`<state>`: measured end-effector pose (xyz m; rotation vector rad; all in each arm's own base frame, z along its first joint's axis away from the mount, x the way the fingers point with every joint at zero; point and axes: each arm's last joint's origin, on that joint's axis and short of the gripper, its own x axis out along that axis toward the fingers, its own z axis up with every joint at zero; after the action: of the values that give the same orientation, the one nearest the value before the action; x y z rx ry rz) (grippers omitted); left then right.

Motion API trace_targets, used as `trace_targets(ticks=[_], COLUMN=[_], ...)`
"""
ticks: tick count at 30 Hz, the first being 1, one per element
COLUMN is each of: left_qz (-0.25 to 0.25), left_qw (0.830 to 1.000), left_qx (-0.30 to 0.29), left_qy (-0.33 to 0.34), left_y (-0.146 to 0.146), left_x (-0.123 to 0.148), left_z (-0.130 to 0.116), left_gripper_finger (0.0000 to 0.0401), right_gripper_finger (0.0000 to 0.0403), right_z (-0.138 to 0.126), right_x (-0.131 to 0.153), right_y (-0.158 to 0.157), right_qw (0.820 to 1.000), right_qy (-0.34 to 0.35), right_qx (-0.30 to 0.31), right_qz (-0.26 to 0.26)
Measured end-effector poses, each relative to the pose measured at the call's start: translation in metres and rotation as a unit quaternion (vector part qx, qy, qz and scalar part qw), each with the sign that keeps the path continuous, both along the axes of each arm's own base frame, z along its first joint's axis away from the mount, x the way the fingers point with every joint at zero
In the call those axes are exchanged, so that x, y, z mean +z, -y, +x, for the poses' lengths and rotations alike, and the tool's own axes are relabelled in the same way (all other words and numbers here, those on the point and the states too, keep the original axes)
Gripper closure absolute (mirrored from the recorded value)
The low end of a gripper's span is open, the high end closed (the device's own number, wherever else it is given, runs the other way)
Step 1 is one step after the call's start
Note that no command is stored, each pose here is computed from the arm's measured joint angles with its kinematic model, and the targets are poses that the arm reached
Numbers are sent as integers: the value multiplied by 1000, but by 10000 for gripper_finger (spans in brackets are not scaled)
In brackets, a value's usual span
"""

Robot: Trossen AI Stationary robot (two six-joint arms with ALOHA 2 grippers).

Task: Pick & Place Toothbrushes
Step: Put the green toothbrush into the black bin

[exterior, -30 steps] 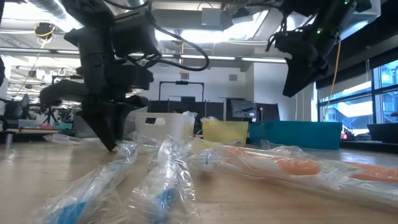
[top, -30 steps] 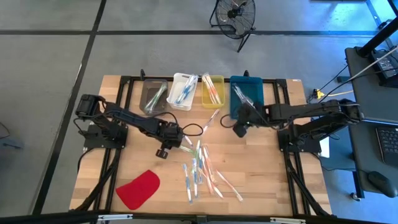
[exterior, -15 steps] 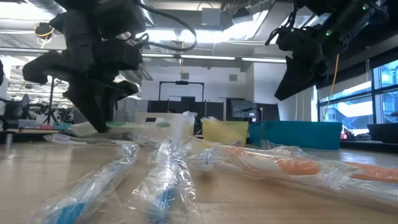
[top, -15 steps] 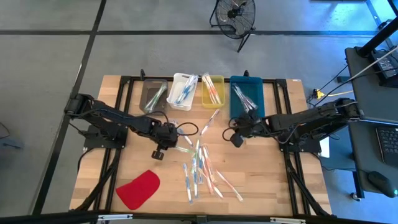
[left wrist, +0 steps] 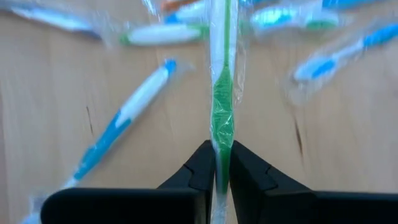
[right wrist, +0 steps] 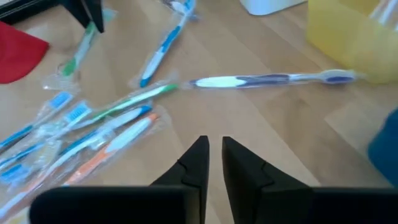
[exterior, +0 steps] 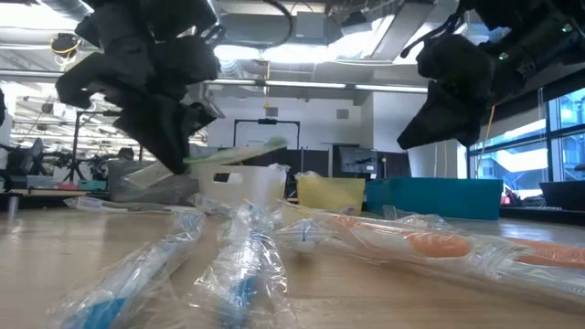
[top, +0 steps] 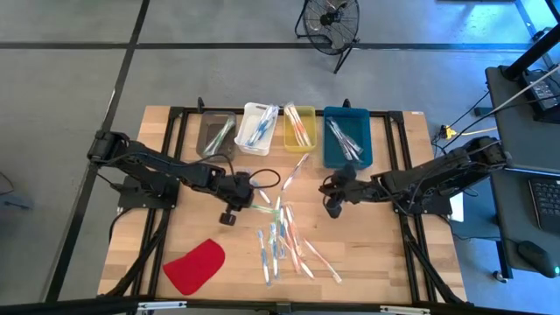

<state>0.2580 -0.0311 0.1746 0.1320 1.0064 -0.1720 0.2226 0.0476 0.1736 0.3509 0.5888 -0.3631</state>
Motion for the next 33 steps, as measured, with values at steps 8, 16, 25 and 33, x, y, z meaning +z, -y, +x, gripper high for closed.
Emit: trace_targets(ticks=[8,16,25,33], left_qz=[-13,-21,54,74], left_qw=[995,989,972,946], left_qx=[-3,48,155,236], left_qy=[96,136,171,211], left_y=[4,0,-9,-28], left_x=[0,-19,-12,16], left_z=[8,-2,-20,-41], left_gripper_finger=[372,372,371,372], right_gripper_finger=[370,377,371,357], right_z=[-2,-2,-1,-1], right_x=[-2,-2,-1,-1], right_y=[-7,-8,-8,-8], right_qw=[1000,999,999,999], right_qy=[16,20,22,22], right_qx=[24,26,26,28], right_qz=[-5,-5,-5,-7])
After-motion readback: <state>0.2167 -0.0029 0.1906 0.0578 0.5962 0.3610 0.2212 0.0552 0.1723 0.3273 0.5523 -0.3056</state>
